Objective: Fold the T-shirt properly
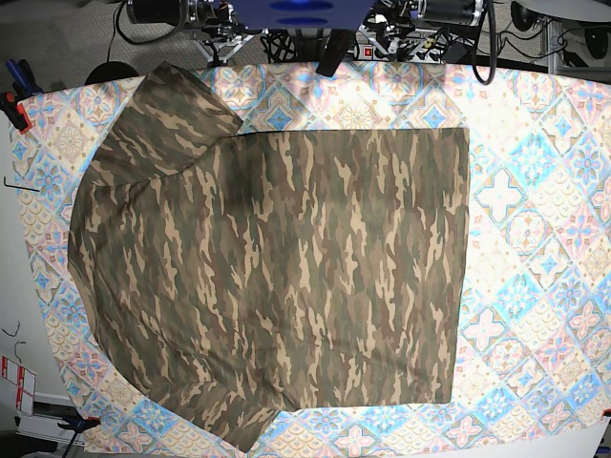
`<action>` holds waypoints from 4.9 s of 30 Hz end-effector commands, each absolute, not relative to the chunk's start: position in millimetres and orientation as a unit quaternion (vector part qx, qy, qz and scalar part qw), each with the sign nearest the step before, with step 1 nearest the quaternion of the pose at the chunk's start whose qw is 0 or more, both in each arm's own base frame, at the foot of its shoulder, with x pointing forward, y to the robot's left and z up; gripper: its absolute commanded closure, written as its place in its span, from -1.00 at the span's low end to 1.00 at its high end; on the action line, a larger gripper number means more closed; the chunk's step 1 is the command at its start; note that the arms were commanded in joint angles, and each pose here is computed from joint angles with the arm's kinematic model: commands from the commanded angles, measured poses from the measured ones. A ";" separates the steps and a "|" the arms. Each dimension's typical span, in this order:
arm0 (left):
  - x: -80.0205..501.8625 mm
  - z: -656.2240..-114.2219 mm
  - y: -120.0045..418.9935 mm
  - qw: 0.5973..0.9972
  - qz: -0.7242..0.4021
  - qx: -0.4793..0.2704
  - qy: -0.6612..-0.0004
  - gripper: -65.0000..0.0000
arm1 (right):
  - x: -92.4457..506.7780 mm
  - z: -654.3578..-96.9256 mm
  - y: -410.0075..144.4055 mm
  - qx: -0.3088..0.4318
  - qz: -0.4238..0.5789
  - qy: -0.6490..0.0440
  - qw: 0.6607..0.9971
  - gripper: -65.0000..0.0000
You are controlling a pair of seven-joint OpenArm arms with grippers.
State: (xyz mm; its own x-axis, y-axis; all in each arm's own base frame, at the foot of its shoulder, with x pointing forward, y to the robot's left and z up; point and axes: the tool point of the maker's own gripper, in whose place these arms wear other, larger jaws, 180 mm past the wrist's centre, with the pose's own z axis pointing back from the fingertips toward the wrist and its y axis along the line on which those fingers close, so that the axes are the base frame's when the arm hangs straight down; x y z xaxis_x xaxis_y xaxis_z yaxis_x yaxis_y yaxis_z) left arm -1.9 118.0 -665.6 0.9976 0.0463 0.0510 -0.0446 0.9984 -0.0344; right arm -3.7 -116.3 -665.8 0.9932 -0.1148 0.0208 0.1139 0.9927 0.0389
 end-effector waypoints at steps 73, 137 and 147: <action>-73.1 -632.3 181.1 0.983 0.003 0.032 -0.179 1.00 | -105.9 -634.0 -141.1 -0.030 -0.091 -0.137 0.986 1.00; 245.7 -350.6 195.7 0.923 -0.060 0.061 -0.375 0.56 | 170.1 -393.0 -234.1 -0.115 -0.084 -0.377 0.915 1.00; 239.6 -355.9 211.9 0.942 -0.114 0.083 -0.304 0.55 | 179.5 -387.4 -273.7 0.003 -0.263 -0.341 0.902 0.47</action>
